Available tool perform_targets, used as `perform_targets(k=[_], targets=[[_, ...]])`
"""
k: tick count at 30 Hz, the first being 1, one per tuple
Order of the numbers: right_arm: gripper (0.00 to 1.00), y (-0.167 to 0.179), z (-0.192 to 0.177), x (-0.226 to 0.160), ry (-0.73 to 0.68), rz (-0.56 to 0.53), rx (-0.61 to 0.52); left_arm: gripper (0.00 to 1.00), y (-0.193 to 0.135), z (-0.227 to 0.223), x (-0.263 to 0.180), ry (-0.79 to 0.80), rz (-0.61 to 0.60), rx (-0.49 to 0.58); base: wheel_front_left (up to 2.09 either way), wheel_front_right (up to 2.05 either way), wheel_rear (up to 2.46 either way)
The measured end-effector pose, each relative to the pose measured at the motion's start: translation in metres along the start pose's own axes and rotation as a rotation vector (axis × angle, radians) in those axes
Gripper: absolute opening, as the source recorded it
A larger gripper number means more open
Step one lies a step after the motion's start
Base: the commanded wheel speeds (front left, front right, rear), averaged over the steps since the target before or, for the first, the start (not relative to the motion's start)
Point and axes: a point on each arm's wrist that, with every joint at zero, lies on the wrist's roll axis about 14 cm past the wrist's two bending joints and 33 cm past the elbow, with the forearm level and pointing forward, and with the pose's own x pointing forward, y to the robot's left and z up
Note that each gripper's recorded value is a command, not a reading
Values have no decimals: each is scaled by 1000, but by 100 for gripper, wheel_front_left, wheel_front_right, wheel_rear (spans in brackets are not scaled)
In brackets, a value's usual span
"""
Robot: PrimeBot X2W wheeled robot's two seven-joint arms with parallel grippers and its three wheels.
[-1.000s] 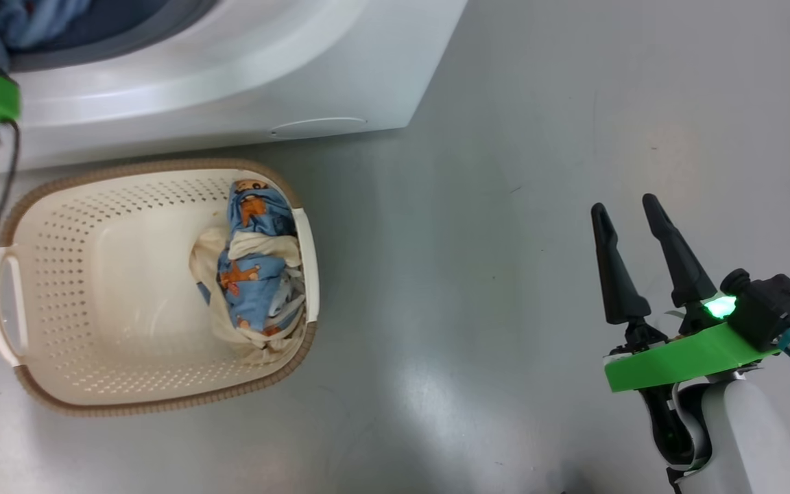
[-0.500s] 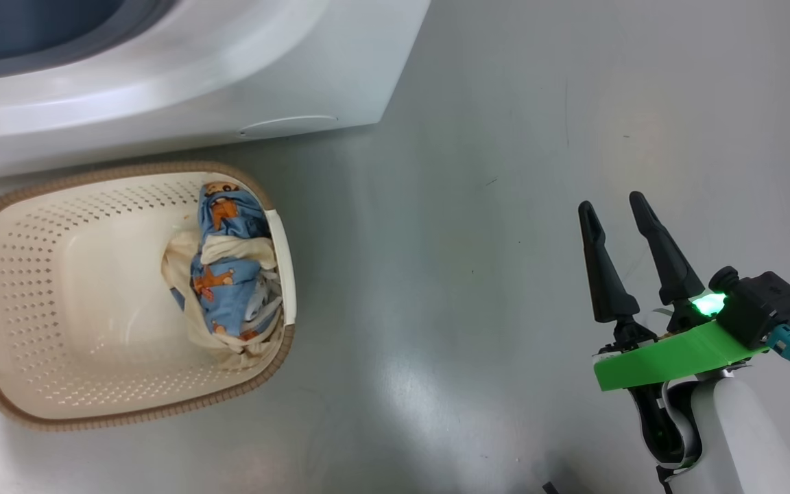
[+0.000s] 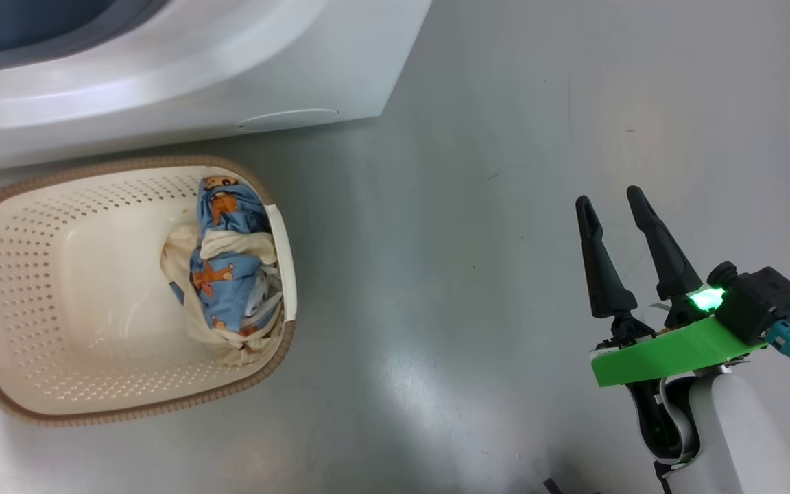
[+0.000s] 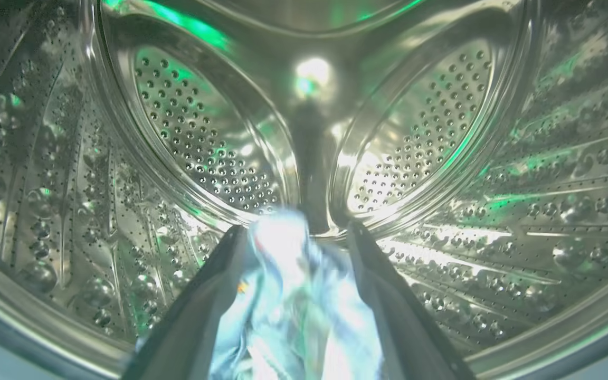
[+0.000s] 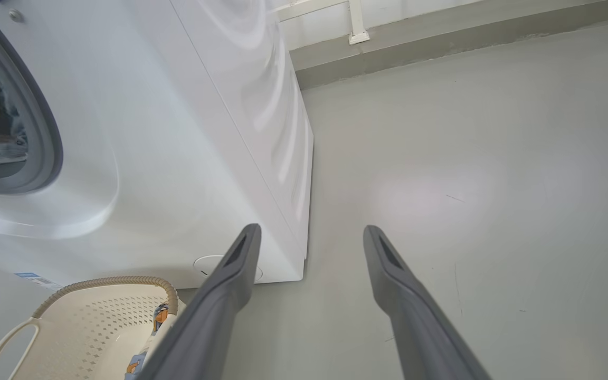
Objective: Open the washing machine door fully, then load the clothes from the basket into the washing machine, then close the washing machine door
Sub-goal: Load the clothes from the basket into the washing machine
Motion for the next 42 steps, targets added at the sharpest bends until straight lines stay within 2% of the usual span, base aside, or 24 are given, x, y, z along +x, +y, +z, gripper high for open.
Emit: perform_targets(k=[11, 22, 31, 42], targets=[[100, 3, -2, 2, 3, 9, 5, 100, 3, -14, -9, 39, 11, -17, 0, 0, 0], [100, 8, 3, 5, -13, 22, 8, 100, 3, -45, -41, 109, 28, -15, 0, 0, 0], [100, 10, 17, 7, -43, 44, -13, 100, 8, -56, -85, 146, 71, -26, 0, 0, 0], [100, 18, 27, -8, -45, 72, -24, 100, 12, -46, -151, 141, 134, -48, 0, 0, 0]])
